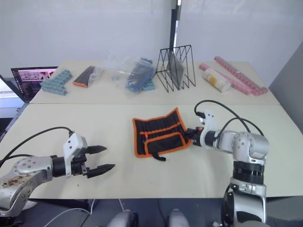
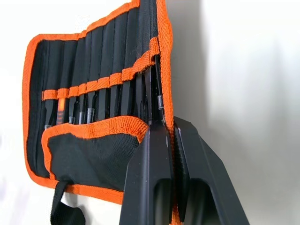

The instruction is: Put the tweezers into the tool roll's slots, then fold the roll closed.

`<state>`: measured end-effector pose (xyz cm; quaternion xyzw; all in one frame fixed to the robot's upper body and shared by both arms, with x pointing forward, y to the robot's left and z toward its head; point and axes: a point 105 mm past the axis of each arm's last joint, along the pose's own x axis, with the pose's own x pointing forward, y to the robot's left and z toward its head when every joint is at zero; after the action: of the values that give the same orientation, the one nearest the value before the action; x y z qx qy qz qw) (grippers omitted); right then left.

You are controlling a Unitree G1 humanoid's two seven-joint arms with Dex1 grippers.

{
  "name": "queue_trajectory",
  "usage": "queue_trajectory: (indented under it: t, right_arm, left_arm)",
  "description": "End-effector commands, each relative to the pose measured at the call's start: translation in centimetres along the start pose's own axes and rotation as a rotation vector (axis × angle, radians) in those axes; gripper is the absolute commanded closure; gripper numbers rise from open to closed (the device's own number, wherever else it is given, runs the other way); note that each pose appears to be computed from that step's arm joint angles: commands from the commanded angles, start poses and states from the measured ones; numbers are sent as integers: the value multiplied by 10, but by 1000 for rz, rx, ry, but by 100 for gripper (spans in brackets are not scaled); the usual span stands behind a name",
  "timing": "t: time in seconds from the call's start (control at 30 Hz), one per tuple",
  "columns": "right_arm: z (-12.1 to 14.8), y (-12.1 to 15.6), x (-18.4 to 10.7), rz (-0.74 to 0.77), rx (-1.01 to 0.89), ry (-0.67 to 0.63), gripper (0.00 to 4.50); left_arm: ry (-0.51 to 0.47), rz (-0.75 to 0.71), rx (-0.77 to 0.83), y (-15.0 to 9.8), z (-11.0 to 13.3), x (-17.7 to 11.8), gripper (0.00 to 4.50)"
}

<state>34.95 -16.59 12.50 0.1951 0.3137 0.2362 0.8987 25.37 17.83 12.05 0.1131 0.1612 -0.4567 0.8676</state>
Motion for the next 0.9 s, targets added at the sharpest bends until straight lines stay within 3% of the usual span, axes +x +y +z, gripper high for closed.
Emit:
queue_trajectory:
  t: [0.03, 0.23, 0.37, 0.67, 0.9]
  right_arm:
    - [16, 1, -9, -28, 6, -90, 447]
    - [20, -5, -14, -41, 105, -113, 447]
    - [15, 8, -13, 81, 149, -126, 447]
    - [1, -4, -11, 42, 181, -99, 151]
    - [4, -9, -20, 133, 283, -142, 151]
  left_arm:
    - [-19, -13, 43, -1, 6, 1, 0]
    - [-17, -22, 51, 0, 6, 3, 0]
    - [-18, -31, 55, -1, 6, 6, 0]
    - [-11, -35, 66, 0, 9, 8, 0]
    - [-10, -37, 72, 0, 9, 9, 0]
